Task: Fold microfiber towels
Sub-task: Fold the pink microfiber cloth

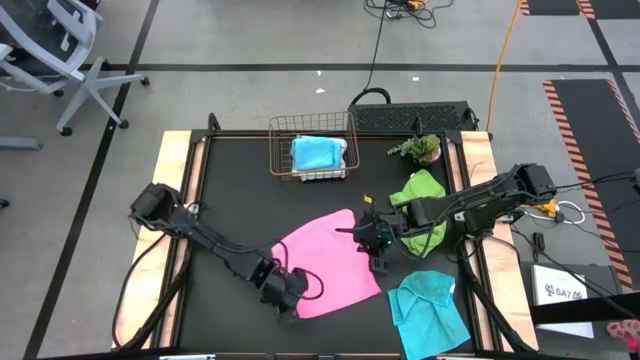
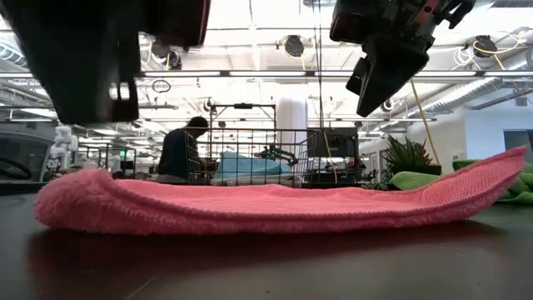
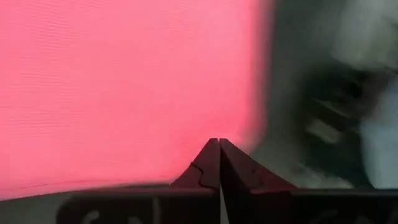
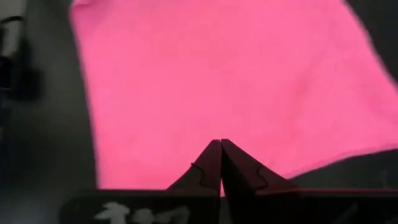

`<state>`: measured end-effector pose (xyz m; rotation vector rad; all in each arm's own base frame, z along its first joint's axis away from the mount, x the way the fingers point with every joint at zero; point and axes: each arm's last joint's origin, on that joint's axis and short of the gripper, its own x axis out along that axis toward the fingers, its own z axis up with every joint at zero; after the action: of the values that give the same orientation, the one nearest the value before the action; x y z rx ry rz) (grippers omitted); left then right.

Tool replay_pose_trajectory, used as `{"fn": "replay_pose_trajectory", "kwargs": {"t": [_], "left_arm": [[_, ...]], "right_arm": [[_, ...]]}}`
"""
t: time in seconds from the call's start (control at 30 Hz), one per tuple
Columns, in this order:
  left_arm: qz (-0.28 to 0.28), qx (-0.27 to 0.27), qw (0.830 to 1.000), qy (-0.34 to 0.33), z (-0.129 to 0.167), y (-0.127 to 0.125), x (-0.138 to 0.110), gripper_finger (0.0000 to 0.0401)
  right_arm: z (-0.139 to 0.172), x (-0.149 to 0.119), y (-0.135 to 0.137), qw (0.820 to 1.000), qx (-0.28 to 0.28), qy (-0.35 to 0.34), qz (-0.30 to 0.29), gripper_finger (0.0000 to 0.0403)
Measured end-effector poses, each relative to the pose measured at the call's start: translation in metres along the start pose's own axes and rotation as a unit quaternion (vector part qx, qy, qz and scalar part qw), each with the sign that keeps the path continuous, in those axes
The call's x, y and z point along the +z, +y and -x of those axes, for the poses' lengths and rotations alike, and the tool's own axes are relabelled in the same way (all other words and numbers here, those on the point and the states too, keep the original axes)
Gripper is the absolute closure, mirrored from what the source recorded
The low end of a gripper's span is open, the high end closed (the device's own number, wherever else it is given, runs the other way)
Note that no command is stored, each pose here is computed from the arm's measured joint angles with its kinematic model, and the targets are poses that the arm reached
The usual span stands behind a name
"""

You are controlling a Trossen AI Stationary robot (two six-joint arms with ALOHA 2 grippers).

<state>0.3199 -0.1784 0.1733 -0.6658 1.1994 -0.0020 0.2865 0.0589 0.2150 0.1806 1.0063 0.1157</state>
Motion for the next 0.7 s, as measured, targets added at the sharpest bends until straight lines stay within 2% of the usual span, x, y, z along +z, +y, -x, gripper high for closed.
{"fn": "replay_pose_trajectory", "kwargs": {"t": [0.07, 0.13, 0.23, 0.33, 0.47, 0.7], "left_arm": [[0.044, 0.085, 0.995, -0.030, 0.002, 0.013, -0.001, 0.0397], [0.091, 0.153, 0.982, -0.057, 0.005, 0.025, 0.000, 0.0396], [0.141, 0.217, 0.963, -0.078, 0.010, 0.039, 0.003, 0.0399], [0.160, 0.234, 0.955, -0.082, 0.013, 0.047, 0.009, 0.0396], [0.157, 0.246, 0.952, -0.096, 0.015, 0.056, 0.020, 0.0391], [0.142, 0.271, 0.946, -0.109, 0.020, 0.070, 0.035, 0.0393]], "right_arm": [[0.000, 0.002, -0.002, 1.000, -0.023, -0.011, 0.003, 0.0403], [0.000, 0.004, -0.005, 0.998, -0.050, -0.029, 0.004, 0.0403], [0.000, 0.011, -0.008, 0.995, -0.070, -0.065, -0.008, 0.0403], [-0.004, 0.017, -0.009, 0.994, -0.065, -0.087, -0.016, 0.0403], [-0.015, 0.018, -0.012, 0.994, -0.068, -0.085, -0.018, 0.0403], [-0.052, 0.006, -0.020, 0.996, -0.086, -0.019, -0.014, 0.0403]]}}
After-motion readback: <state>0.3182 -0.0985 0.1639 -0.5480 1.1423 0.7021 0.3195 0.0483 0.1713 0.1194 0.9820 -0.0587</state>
